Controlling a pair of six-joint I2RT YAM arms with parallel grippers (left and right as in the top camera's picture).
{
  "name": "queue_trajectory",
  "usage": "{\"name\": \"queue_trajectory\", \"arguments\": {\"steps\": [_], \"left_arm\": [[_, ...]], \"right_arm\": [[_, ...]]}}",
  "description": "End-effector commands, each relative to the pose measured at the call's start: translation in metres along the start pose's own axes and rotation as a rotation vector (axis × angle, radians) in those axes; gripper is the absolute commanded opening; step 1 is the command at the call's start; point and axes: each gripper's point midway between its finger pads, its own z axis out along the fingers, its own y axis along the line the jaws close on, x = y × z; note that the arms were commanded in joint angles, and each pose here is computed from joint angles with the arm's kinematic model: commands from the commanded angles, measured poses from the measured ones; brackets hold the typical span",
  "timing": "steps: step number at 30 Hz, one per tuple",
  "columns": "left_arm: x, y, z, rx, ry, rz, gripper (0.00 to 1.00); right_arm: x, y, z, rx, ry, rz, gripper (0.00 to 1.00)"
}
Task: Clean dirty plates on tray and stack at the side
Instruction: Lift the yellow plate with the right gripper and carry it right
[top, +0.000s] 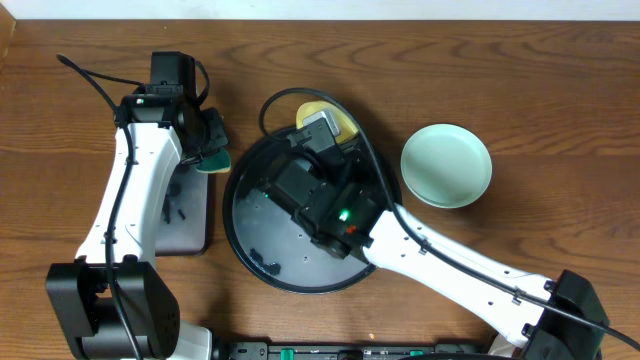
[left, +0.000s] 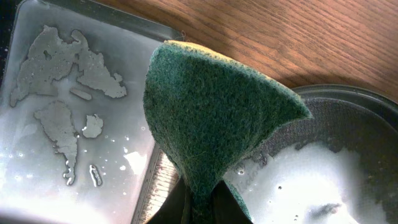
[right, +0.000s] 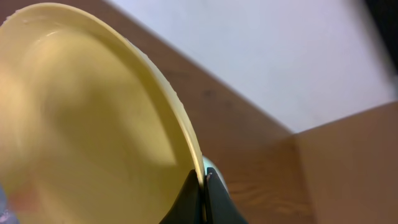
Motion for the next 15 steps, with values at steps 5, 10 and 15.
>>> {"name": "queue_trajectory", "arguments": {"steps": [5, 10, 15], "left_arm": [[-0.006, 0.0, -0.005, -0.001, -0.017, -0.013, 0.07], [-0.004, 0.001, -0.005, -0.003, -0.011, -0.013, 0.07], [-0.003, 0.001, -0.005, -0.006, -0.004, -0.012, 0.07]], "right_arm": [[-0.02, -0.05, -0.026, 0.262, -0.101, 0.034, 0.01], [-0.019, -0.043, -0.025, 0.224, -0.096, 0.033, 0.01], [-0.013, -0.018, -0.019, 0.071, -0.061, 0.021, 0.01]]}}
